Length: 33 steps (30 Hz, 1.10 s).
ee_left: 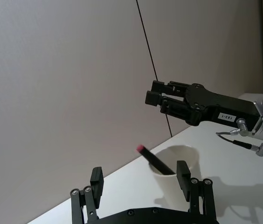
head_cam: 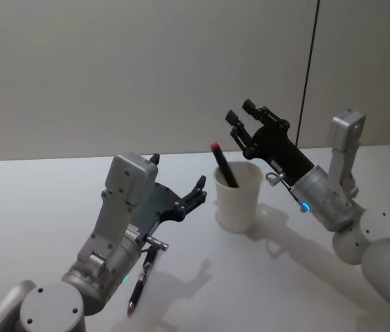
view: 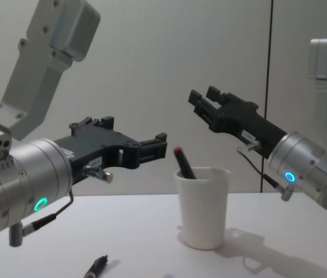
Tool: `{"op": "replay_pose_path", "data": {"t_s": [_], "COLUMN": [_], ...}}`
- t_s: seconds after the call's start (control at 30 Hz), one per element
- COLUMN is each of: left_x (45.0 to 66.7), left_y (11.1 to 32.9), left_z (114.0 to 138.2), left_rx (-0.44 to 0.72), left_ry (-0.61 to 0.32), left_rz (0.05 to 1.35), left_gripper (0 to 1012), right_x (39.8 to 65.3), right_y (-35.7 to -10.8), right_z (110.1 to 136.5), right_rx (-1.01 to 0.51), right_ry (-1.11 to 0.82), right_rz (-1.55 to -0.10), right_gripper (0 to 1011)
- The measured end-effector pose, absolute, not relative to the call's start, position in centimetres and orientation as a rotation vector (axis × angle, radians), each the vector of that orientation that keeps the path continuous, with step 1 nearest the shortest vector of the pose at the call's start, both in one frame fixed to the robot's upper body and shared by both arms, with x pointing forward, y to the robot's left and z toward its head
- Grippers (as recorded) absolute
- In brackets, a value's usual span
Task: Place the pen into the pen holder.
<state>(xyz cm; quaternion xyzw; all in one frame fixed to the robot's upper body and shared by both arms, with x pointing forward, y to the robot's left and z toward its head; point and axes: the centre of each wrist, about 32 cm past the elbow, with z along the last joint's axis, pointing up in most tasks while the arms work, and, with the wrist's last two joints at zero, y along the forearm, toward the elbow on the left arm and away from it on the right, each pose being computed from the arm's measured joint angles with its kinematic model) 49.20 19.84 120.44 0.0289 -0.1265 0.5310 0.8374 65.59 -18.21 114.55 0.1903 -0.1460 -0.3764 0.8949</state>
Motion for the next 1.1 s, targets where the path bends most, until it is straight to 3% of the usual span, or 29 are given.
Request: {"op": "replay_pose_path", "data": {"t_s": [0.3, 0.63, 1.1], "left_x": [49.2, 49.2, 49.2], "left_y": [19.8, 19.8, 19.8], "left_z": [120.4, 120.4, 120.4], "left_rx": [0.061, 0.061, 0.061], "left_ry": [-0.268, -0.268, -0.268], "left_rz": [1.124, 1.124, 1.124], "left_gripper": [1003, 1003, 1003], "right_x": [65.5, 65.6, 64.7], "right_y": [-18.4, -18.7, -20.5], "right_z": [114.3, 114.5, 116.2], "right_rx": [0.392, 0.387, 0.353], "right_ry": [-0.306, -0.319, -0.242], "right_rz": [-0.783, -0.793, -0.847], "right_gripper": [729, 990, 1002]}}
